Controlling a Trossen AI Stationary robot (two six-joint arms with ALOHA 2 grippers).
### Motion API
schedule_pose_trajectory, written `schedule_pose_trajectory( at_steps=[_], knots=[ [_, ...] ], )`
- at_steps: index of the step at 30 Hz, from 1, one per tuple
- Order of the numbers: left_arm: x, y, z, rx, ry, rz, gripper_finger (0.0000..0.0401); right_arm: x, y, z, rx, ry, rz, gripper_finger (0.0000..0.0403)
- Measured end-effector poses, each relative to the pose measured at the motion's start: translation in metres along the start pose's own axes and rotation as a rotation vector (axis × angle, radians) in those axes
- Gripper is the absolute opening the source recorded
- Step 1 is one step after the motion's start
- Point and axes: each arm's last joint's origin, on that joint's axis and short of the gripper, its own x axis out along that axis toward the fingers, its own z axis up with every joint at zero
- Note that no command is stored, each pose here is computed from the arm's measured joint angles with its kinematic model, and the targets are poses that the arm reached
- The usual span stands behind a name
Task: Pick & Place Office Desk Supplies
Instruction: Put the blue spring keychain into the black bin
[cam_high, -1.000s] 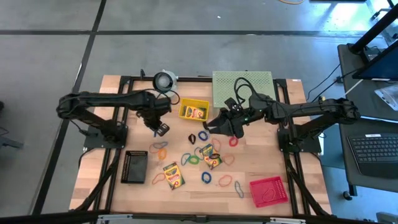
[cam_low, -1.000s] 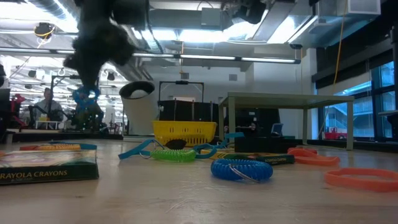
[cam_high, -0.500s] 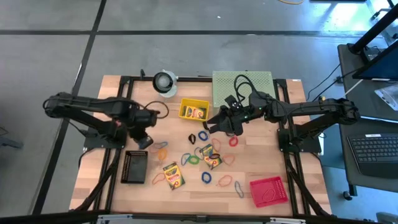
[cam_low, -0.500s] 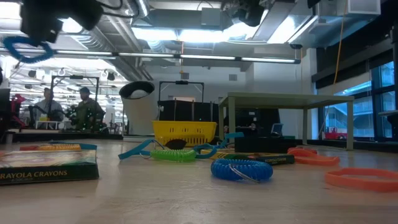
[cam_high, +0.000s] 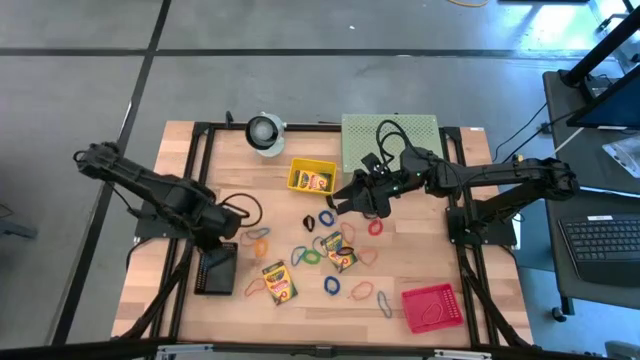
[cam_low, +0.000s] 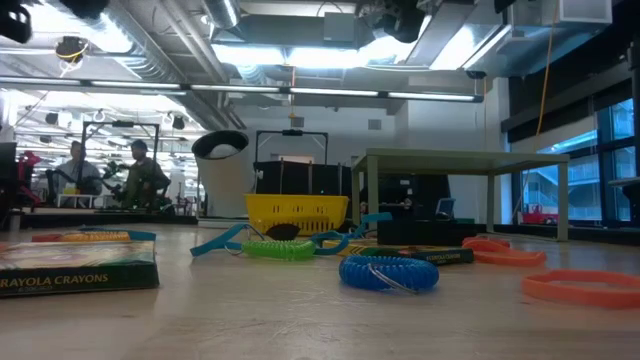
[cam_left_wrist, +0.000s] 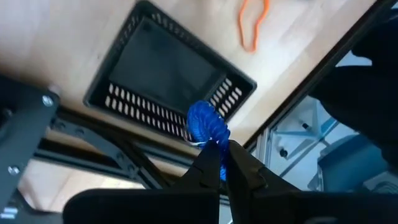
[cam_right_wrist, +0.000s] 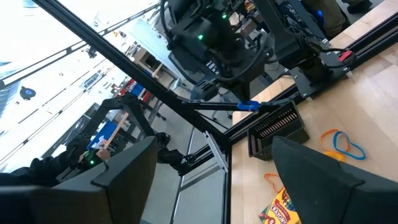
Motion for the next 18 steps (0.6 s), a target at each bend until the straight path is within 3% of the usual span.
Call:
schedule_pose_trajectory(
  at_steps=[6,18],
  knots=[
    [0.009,-0.006,-0.006,-0.038,-0.043,0.068,0.0002,0.000,0.000,0.000,0.000,0.000,0.000,0.0318],
    [0.074,-0.005,0.015,-0.061,-0.082,0.171,0.0002,0.000,0.000,0.000,0.022,0.000,0.000,0.0318]
  ],
)
